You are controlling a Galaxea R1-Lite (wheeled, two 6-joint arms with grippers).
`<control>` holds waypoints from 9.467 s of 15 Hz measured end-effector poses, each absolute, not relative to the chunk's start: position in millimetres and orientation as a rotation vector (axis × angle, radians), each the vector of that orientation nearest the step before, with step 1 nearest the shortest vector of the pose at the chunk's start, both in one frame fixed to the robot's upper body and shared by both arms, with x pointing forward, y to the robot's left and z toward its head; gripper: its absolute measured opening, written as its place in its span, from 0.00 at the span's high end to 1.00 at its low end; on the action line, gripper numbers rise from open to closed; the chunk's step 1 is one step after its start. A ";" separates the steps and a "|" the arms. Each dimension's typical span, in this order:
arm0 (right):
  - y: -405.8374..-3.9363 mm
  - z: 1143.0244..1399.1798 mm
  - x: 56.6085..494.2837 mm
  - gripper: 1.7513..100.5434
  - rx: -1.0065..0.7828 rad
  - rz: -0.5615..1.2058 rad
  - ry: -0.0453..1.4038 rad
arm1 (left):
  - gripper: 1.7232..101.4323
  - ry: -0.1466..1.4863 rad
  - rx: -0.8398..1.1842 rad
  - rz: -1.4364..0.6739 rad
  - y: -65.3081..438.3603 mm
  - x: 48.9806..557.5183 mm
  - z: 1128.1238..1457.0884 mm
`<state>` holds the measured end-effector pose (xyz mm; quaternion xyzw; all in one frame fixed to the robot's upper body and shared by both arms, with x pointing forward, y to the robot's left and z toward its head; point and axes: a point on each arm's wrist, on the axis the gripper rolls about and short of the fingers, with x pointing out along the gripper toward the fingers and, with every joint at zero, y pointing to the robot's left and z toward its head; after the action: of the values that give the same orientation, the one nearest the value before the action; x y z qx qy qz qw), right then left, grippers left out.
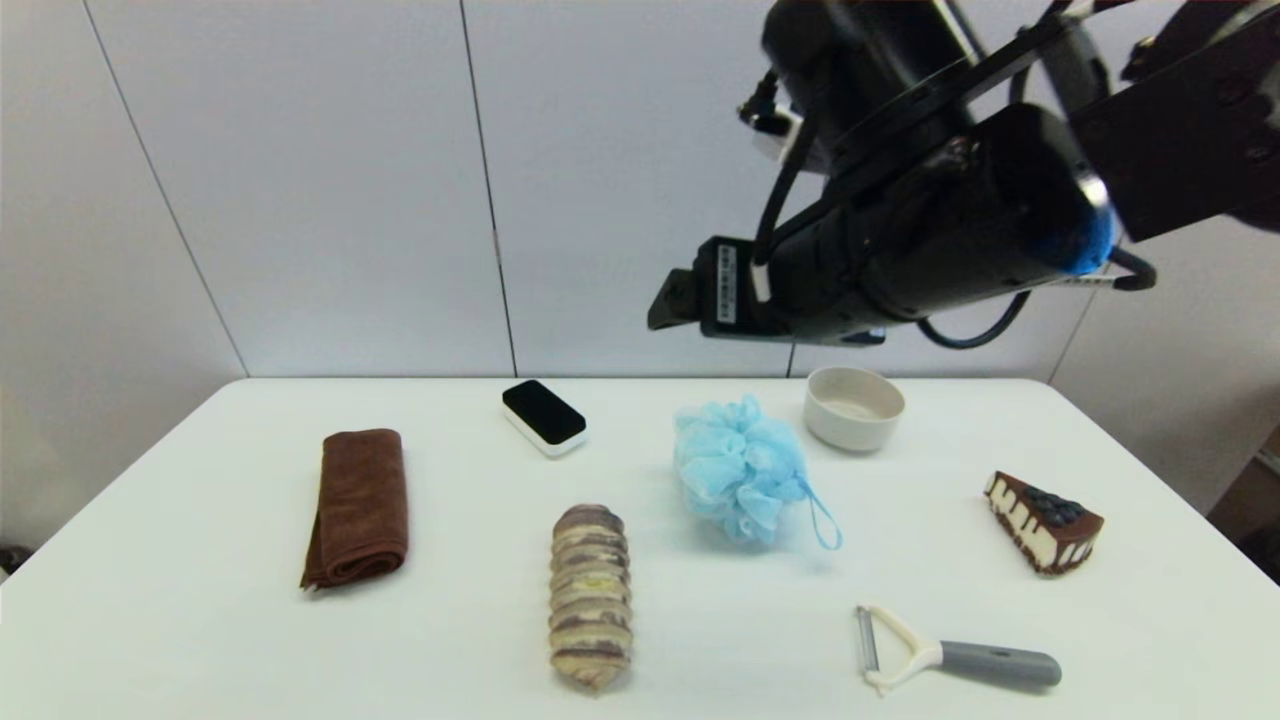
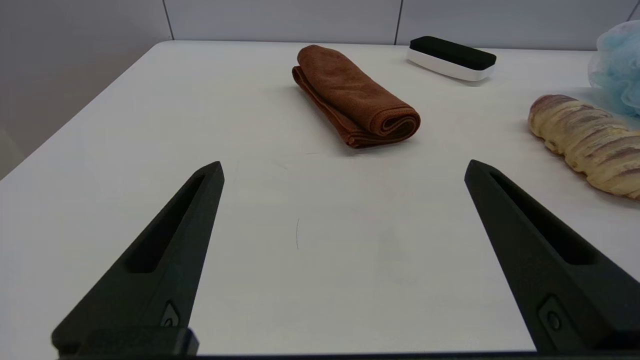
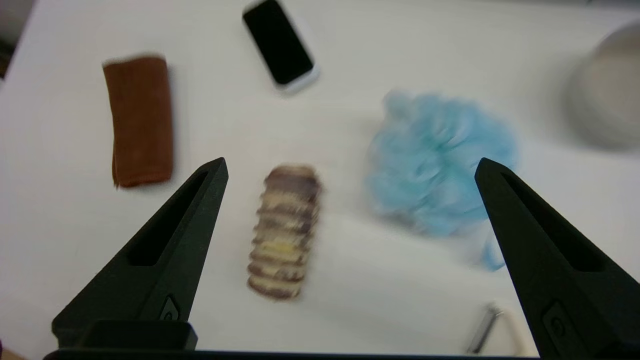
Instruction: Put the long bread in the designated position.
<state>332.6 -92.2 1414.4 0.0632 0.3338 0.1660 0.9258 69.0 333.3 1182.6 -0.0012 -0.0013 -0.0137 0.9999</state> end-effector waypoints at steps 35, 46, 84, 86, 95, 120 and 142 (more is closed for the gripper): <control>33.5 1238.0 304.8 0.52 -0.047 0.187 1.132 | 0.04 -0.003 -0.003 -0.028 333.3 69.0 1182.6; 2.6 1296.5 312.5 0.98 -0.011 0.253 1.030 | 0.04 -0.003 -0.003 -0.028 333.3 69.0 1182.6; -124.4 1282.7 511.0 0.61 -0.195 0.300 0.621 | 0.04 -0.003 -0.002 -0.027 333.3 69.0 1182.6; -124.8 1282.6 511.5 0.48 -0.194 0.299 0.619 | 0.04 -0.003 -0.003 -0.028 333.3 69.0 1182.6; -141.5 1321.3 500.7 0.17 -0.177 0.283 0.544 | 0.04 -0.003 -0.003 -0.028 333.3 69.0 1182.6; -342.0 1505.4 323.0 0.04 -0.078 0.020 0.187 | 0.04 -0.003 -0.003 -0.027 333.3 69.0 1182.6; -334.8 1387.1 91.6 0.03 -0.124 0.114 0.133 | 0.04 -0.003 -0.003 -0.027 333.3 69.0 1182.6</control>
<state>91.6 -334.8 1387.1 -0.0620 0.0662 0.0569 0.9943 69.0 333.3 1182.6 -0.0014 -0.0013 -0.0137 0.9999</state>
